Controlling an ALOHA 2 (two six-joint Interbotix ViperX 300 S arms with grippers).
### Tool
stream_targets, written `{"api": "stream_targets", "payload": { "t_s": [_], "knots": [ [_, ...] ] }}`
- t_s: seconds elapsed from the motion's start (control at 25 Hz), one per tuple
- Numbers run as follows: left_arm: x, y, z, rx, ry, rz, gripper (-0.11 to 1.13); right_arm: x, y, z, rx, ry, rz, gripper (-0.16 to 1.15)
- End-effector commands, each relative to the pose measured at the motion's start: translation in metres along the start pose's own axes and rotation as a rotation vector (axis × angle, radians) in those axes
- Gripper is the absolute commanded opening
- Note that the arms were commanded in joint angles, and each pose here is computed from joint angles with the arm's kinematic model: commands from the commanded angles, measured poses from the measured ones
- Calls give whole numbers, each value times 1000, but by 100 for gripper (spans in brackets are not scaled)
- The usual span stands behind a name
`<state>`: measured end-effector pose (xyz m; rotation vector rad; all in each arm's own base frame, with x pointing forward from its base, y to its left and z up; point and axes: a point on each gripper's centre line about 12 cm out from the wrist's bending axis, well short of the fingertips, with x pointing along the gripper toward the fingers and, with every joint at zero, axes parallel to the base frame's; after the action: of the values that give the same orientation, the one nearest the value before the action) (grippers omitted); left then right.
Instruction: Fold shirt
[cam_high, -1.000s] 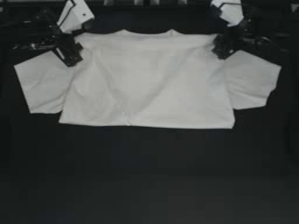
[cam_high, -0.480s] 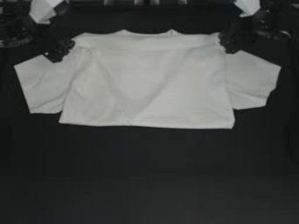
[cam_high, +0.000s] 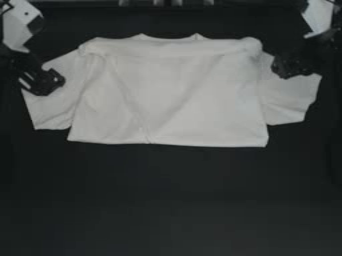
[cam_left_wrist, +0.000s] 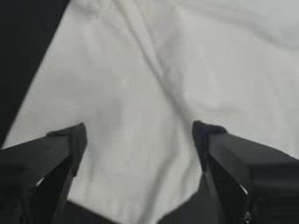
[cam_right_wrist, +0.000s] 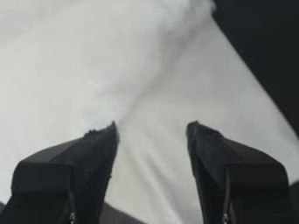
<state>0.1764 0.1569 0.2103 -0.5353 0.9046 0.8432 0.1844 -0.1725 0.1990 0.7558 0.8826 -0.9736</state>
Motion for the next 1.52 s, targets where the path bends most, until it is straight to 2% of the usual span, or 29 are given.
{"api": "stream_targets", "payload": {
  "t_s": [0.04, 0.28, 0.4, 0.68, 0.84, 1.08, 1.28, 1.52],
  "knots": [
    [-1, 4, -10, -31, -2, 3, 100, -3, -5, -6, 35, -10, -9, 84],
    [8, 13, -26, -73, 43, 31, 100, 12, -11, -20, 94, 50, -45, 84],
    [11, 15, -31, -77, 57, 36, 100, 22, -17, -26, 113, 90, -78, 84],
    [23, 20, -42, -120, 71, 43, 101, 37, -32, -29, 135, 134, -133, 86],
    [32, 20, -47, -124, 109, 50, 102, 40, -34, -28, 140, 132, -138, 95],
    [43, 17, -47, -155, 157, 49, 101, 45, -37, -30, 202, 137, -135, 99],
    [49, 15, -40, -222, 117, 38, 101, 50, -38, -33, 235, 138, -144, 99],
    [65, 16, -43, -219, 170, 64, 101, 59, -41, -37, 257, 164, -172, 99]
  ]
}}
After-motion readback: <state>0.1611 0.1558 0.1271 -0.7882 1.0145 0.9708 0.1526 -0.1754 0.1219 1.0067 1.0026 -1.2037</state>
